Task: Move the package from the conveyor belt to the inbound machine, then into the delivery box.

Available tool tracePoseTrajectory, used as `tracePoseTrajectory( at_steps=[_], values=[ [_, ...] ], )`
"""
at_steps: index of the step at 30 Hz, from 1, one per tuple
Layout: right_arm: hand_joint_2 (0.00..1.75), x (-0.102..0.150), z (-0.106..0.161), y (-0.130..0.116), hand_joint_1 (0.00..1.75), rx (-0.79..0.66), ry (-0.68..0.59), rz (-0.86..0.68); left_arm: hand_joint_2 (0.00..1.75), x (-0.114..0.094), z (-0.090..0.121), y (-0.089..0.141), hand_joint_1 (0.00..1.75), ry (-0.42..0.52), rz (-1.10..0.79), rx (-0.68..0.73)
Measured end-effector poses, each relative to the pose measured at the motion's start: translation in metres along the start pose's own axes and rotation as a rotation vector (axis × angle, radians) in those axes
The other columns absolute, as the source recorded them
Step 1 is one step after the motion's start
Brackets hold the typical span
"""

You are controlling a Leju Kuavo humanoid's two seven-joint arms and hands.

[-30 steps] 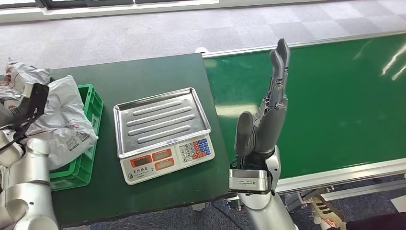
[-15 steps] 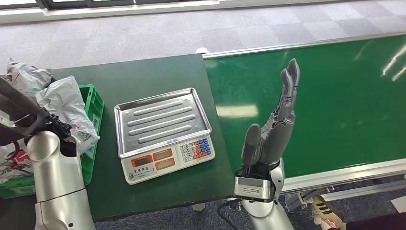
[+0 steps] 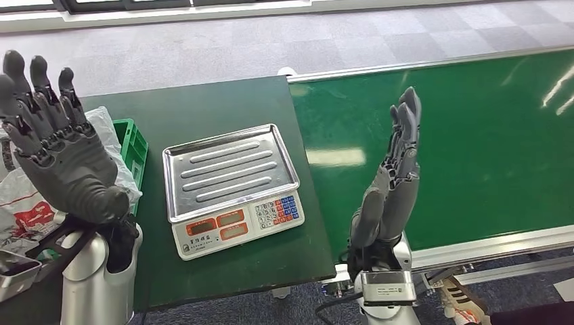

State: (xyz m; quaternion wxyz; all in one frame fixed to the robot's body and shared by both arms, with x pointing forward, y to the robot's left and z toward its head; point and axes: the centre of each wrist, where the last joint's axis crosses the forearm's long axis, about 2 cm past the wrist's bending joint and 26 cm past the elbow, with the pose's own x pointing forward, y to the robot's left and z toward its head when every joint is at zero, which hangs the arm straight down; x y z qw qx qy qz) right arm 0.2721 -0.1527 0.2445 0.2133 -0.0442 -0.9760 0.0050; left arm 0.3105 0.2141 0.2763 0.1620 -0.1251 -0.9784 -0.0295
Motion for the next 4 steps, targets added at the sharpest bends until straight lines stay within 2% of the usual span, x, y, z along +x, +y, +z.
tracePoseTrajectory(
  at_steps=[1, 4],
  values=[
    [1.75, 0.002, 0.001, -0.001, 0.00, 0.018, 0.003, -0.051, 1.75, 0.002, 0.003, -0.005, 0.00, 0.001, 0.044, -0.033],
    [1.75, 0.008, 0.006, -0.001, 0.00, 0.053, 0.010, -0.199, 1.75, 0.007, 0.011, -0.019, 0.00, 0.012, 0.134, -0.086]
  ],
)
